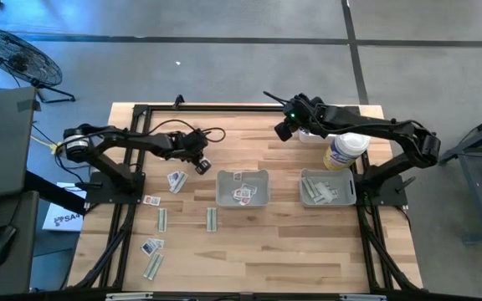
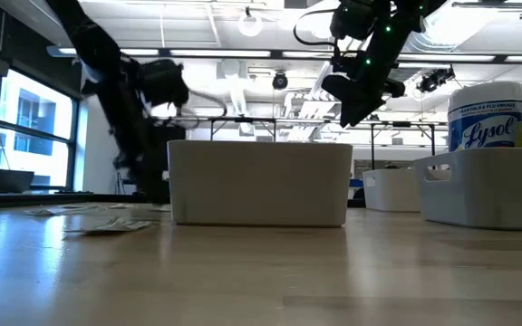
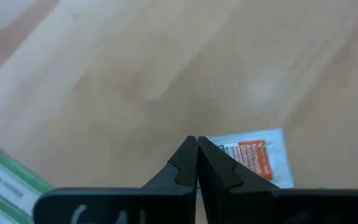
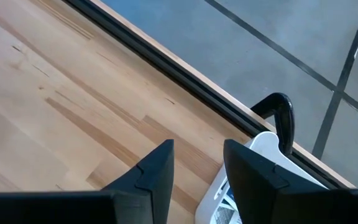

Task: Pick & Place First Aid Supplies
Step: Put the orange pad into the left gray bin

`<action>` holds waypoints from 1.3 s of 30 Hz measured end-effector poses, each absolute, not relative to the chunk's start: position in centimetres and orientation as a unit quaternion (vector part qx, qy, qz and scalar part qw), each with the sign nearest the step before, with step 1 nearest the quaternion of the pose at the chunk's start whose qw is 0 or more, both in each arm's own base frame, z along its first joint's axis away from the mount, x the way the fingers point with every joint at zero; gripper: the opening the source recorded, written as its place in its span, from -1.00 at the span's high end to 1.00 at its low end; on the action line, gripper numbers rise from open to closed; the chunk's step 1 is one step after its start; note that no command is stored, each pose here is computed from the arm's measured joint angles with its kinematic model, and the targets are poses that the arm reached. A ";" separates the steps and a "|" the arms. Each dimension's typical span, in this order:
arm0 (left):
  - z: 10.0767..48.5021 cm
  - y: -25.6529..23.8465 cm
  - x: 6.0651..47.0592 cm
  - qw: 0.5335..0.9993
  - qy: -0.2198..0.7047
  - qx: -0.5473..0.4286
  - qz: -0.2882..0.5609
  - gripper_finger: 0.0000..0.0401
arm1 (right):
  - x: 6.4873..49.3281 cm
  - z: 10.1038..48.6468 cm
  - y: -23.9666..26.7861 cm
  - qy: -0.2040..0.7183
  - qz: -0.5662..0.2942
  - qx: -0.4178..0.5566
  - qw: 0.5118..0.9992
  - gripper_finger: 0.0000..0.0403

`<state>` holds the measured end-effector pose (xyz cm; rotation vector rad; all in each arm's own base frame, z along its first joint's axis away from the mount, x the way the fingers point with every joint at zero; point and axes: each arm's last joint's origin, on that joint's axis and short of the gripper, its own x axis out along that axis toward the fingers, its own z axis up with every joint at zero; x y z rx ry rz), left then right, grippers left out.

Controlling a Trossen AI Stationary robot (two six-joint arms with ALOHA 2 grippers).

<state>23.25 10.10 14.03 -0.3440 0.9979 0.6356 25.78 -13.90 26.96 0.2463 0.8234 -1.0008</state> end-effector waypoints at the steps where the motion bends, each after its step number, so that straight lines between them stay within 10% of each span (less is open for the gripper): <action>1: 14.7 10.1 23.3 0.822 0.462 -0.157 0.295 1.00 | 25.8 27.0 -13.9 0.383 -0.465 0.114 0.790 0.34; 19: 20.6 4.5 28.1 0.938 0.284 -0.028 0.198 1.00 | 25.8 26.9 -13.9 0.384 -0.456 0.119 0.794 0.33; 39: 17.3 0.1 33.9 0.901 0.383 0.081 0.188 1.00 | 25.9 26.9 -13.8 0.391 -0.432 0.125 0.803 0.33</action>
